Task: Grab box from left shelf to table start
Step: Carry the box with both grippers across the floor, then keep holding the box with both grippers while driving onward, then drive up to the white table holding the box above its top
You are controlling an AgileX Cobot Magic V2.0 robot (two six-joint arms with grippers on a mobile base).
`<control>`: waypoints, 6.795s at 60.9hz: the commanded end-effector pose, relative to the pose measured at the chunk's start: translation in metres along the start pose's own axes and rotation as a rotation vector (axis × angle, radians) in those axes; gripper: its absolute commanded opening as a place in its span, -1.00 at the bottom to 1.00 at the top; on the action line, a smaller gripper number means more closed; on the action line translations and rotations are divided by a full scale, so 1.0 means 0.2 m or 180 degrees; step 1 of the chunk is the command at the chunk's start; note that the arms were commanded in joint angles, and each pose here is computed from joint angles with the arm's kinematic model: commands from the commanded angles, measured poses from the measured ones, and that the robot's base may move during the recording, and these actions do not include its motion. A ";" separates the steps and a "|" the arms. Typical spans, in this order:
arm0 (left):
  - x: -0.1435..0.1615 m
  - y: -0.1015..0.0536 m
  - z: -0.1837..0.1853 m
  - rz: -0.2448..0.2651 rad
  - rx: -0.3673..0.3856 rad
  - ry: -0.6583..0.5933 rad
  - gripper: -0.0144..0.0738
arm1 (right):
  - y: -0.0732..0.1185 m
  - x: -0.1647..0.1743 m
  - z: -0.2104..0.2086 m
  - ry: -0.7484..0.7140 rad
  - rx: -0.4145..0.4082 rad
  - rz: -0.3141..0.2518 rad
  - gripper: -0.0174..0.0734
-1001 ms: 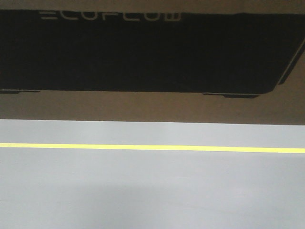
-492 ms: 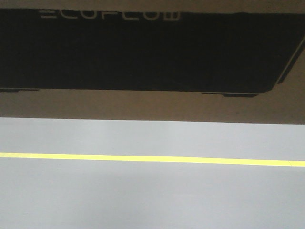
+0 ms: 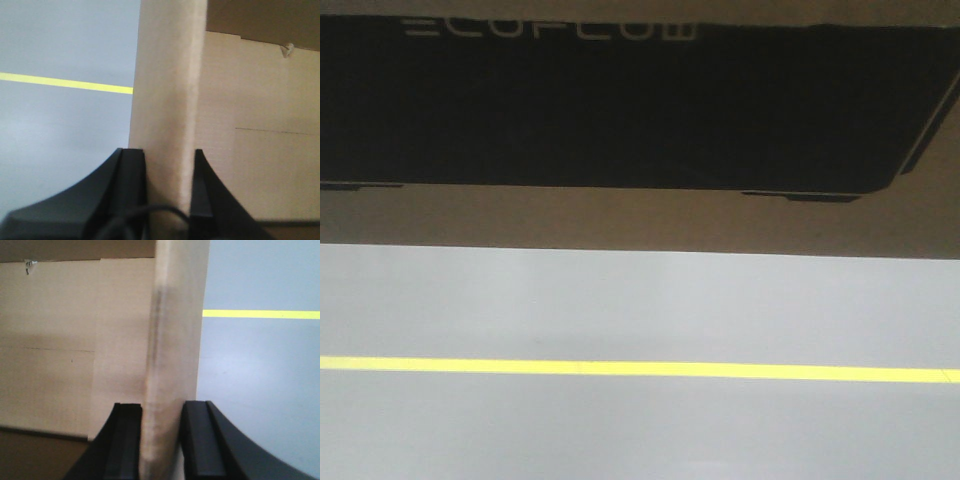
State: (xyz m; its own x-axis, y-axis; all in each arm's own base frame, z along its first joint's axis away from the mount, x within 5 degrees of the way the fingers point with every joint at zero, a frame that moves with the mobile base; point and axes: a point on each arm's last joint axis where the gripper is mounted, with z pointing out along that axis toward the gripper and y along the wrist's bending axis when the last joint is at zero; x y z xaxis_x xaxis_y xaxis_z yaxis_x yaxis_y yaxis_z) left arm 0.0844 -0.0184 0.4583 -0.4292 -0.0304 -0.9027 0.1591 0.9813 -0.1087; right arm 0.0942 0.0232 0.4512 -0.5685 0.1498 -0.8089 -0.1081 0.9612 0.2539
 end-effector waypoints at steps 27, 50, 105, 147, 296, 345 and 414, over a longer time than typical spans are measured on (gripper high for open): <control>-0.14 -0.03 -0.07 -0.0120 0.0230 -0.0796 -0.87 | -0.02 -0.08 -0.03 -0.0412 0.0219 -0.0142 -0.58; -0.14 -0.03 -0.07 -0.0120 0.0230 -0.0796 -0.87 | -0.02 -0.08 -0.03 -0.0412 0.0219 -0.0142 -0.58; -0.14 -0.03 -0.07 -0.0127 0.0246 -0.0817 -0.87 | -0.02 -0.08 -0.03 -0.0412 0.0219 -0.0142 -0.58; -0.16 -0.03 -0.07 -0.0124 0.0273 -0.0966 -0.87 | -0.02 -0.08 -0.03 -0.0419 0.0217 -0.0143 -0.58; -0.15 -0.03 -0.05 -0.0119 0.0236 -0.0805 -0.87 | -0.02 -0.07 -0.03 -0.0405 0.0220 -0.0142 -0.58; -0.15 -0.03 -0.05 -0.0087 0.0195 -0.0815 -0.87 | -0.02 -0.07 -0.03 -0.0401 0.0220 -0.0142 -0.58; -0.15 -0.04 -0.05 -0.0139 0.0273 -0.0840 -0.87 | -0.02 -0.07 -0.03 -0.0401 0.0220 -0.0142 -0.58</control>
State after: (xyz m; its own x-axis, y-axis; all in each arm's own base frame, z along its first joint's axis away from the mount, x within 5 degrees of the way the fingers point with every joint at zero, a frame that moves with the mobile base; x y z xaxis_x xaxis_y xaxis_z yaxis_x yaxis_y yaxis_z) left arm 0.0942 -0.0221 0.4592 -0.4137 -0.0224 -0.9102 0.1713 0.9799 -0.1019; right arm 0.0947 0.0221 0.4508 -0.5700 0.1478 -0.8083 -0.0984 0.9643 0.2458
